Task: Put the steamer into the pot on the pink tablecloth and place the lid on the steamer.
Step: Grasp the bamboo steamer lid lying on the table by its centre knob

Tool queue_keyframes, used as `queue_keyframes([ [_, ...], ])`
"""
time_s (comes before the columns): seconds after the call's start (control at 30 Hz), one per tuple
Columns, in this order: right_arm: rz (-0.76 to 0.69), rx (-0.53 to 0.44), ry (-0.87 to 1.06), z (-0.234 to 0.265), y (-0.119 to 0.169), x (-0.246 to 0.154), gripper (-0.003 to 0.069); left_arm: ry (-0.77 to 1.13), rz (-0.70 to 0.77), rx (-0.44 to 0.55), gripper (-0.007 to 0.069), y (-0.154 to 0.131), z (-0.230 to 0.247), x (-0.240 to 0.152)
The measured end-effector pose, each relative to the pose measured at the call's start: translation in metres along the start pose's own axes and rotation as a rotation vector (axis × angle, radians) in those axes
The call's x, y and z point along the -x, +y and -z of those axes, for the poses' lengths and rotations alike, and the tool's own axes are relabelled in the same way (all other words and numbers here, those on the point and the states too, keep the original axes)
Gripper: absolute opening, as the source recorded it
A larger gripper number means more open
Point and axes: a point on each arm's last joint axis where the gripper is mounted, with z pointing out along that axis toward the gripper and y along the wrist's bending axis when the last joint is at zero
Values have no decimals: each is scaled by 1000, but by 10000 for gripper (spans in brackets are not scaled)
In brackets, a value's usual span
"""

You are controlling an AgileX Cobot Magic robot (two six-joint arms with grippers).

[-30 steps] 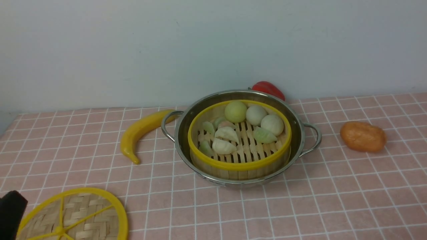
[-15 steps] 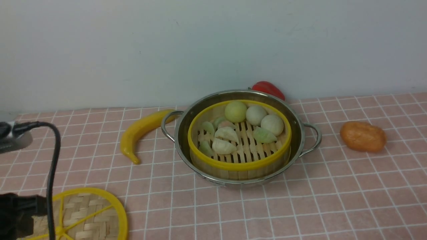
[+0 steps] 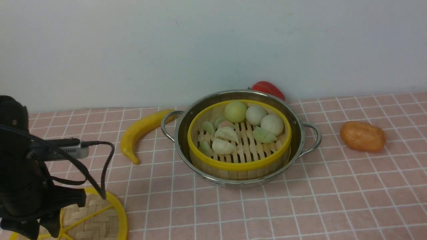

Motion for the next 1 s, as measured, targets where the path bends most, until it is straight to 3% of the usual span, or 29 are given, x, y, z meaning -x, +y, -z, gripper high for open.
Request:
queue_keyframes([
  [0.4, 0, 0, 0, 0, 0, 0, 240, -46, 27, 12, 243, -6, -24, 22],
  [0.63, 2, 0, 0, 0, 0, 0, 240, -28, 104, 7, 243, 5, -29, 25],
  [0.8, 2, 0, 0, 0, 0, 0, 240, -40, 154, -11, 243, 16, -30, 28],
  [1.0, 1, 0, 0, 0, 0, 0, 240, -15, 151, -84, 243, 9, -34, 28],
])
